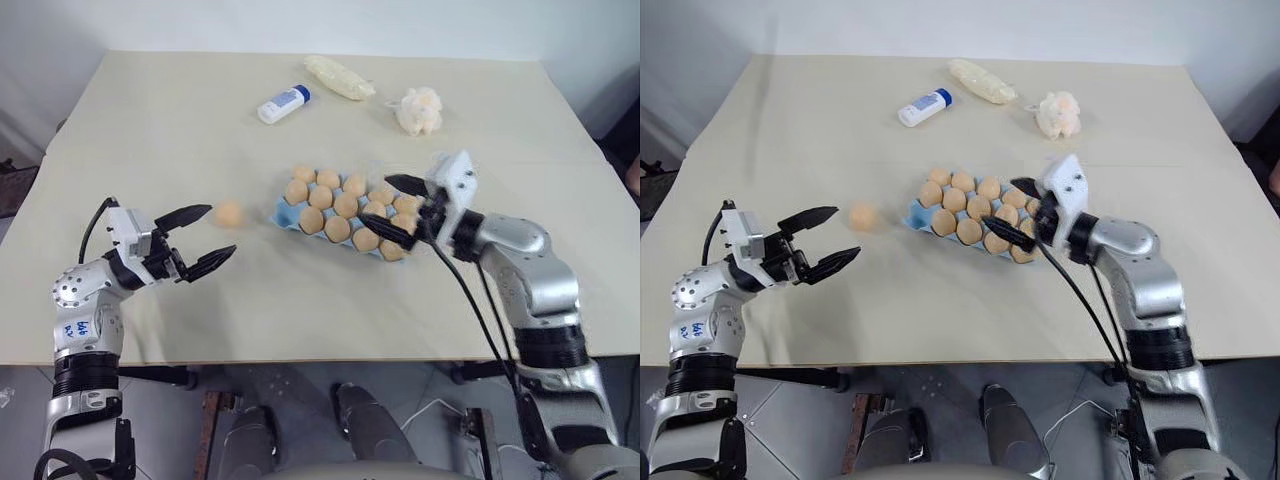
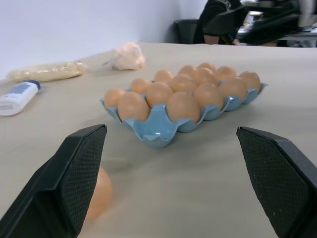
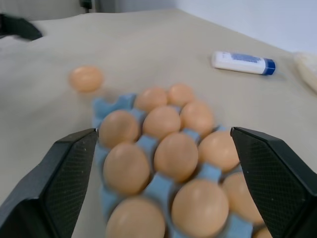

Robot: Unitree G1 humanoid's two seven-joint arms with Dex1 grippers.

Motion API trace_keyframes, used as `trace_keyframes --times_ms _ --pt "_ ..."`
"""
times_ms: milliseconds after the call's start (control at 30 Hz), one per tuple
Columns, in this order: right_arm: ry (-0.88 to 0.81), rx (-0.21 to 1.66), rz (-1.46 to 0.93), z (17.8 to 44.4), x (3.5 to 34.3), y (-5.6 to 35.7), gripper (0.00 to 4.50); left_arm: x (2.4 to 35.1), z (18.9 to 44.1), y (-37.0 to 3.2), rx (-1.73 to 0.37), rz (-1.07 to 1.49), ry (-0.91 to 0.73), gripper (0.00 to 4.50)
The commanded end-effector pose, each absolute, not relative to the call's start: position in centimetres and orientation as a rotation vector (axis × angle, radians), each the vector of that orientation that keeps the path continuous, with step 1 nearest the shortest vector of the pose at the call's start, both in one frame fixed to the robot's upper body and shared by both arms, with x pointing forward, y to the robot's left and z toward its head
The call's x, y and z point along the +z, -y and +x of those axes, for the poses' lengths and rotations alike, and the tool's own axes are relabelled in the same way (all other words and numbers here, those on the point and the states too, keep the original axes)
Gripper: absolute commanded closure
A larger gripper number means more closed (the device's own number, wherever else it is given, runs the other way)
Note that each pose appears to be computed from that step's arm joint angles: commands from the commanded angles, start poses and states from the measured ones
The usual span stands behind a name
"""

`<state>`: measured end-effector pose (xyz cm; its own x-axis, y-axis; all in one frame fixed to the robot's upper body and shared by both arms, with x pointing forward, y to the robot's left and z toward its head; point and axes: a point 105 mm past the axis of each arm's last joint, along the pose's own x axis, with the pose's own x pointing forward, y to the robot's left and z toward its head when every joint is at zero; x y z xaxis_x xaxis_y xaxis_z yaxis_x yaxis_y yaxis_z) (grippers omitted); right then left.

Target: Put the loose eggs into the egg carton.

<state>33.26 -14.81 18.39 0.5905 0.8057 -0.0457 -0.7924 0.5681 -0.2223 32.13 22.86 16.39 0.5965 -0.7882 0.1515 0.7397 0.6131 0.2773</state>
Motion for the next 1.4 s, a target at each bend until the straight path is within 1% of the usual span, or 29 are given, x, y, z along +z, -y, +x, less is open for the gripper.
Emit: trace_keyframes --times_ms 33,100,267,367,500,667,767,967,1100,1233,1333,1400 --pt "0.146 0.983 -0.198 30.8 19.8 18.0 0.02 17.6 31.6 -24.7 -0.780 0.218 0.316 0.00" --pt "0.111 0.991 -0.198 29.9 19.0 19.2 0.02 17.4 31.6 -25.2 -0.737 0.207 0.309 0.00" --pt "0.095 0.995 -0.190 27.7 18.4 21.8 0.02 17.7 31.6 -26.9 -0.571 0.197 0.316 0.00" --pt "0.070 0.993 -0.198 27.0 17.9 22.5 0.02 17.6 31.3 -27.4 -0.501 0.186 0.304 0.00" --pt "0.066 0.967 -0.209 27.0 18.0 23.3 0.02 17.5 31.1 -27.9 -0.397 0.150 0.289 0.00" --pt "0.081 0.967 -0.215 27.4 18.4 23.1 0.02 17.9 31.1 -27.4 -0.337 0.121 0.297 0.00" --pt "0.091 0.969 -0.217 27.8 18.6 22.8 0.02 18.1 31.5 -26.3 -0.336 0.108 0.303 0.00" --pt "0.107 0.971 -0.219 28.3 19.1 22.4 0.02 18.4 32.8 -24.2 -0.355 0.094 0.280 0.00" --pt "0.121 0.971 -0.218 28.4 19.4 22.1 0.02 18.8 35.1 -21.2 -0.357 0.076 0.259 0.00" --pt "0.132 0.975 -0.215 28.2 19.6 21.8 0.02 18.8 36.7 -19.3 -0.371 0.065 0.224 0.00" --pt "0.133 0.973 -0.216 28.2 19.7 21.8 0.02 18.3 37.9 -18.7 -0.372 0.057 0.205 0.00" --pt "0.132 0.968 -0.217 28.1 19.6 21.8 0.02 17.4 38.6 -18.6 -0.364 0.063 0.153 0.00"
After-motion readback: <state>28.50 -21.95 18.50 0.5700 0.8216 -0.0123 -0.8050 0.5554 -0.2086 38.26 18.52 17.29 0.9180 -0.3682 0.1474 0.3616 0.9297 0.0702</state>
